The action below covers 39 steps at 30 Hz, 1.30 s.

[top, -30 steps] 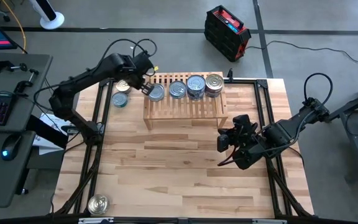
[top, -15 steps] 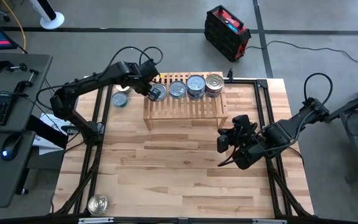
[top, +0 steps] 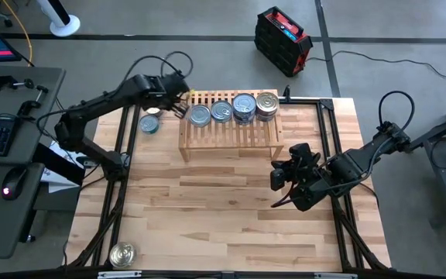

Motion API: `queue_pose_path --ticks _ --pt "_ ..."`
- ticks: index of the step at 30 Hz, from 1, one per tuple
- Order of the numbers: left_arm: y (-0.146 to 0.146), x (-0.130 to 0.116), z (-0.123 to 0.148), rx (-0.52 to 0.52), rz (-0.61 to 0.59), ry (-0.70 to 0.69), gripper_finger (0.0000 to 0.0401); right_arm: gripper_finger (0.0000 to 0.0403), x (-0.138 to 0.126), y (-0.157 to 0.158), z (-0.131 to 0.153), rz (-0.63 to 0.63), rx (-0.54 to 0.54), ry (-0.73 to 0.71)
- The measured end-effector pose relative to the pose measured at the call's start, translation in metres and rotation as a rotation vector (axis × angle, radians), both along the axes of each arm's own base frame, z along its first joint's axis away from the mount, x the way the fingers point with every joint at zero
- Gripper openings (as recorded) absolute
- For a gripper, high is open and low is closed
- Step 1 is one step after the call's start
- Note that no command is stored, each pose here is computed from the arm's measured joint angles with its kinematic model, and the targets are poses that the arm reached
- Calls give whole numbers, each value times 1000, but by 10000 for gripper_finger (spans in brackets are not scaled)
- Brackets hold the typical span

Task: Stack canned seafood by type on shelf
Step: Stack the green tuna can on the green tuna on the shelf

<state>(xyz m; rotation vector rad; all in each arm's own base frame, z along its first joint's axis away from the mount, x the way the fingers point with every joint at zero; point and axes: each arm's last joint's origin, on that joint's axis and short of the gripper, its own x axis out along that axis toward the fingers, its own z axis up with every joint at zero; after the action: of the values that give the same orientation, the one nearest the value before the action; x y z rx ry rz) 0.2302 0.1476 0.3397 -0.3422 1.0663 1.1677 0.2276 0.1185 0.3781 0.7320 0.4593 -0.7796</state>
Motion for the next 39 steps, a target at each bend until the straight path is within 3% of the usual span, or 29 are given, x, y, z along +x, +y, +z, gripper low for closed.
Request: queue_pose_path --ticks 3,9,13,17,24,33,39 --pt "5 -8 -6 32 105 -33 0 0 0 0 0 1 2 2" --pt "-5 -32 -72 -3 237 -61 0 0 0 1 -1 9 27 11" --pt "-21 -54 -100 6 308 -156 0 0 0 1 0 9 32 8" --pt "-32 -71 -109 -12 135 -65 0 0 3 -5 0 -6 22 15" --pt "-34 -75 -127 -114 -370 349 0 0 10 -17 0 -23 -5 37" --pt "-24 -66 -175 -176 -345 642 0 0 17 -19 3 11 -6 4" --pt "-17 -57 -194 -172 -341 698 0 0 21 -17 6 20 19 -40"
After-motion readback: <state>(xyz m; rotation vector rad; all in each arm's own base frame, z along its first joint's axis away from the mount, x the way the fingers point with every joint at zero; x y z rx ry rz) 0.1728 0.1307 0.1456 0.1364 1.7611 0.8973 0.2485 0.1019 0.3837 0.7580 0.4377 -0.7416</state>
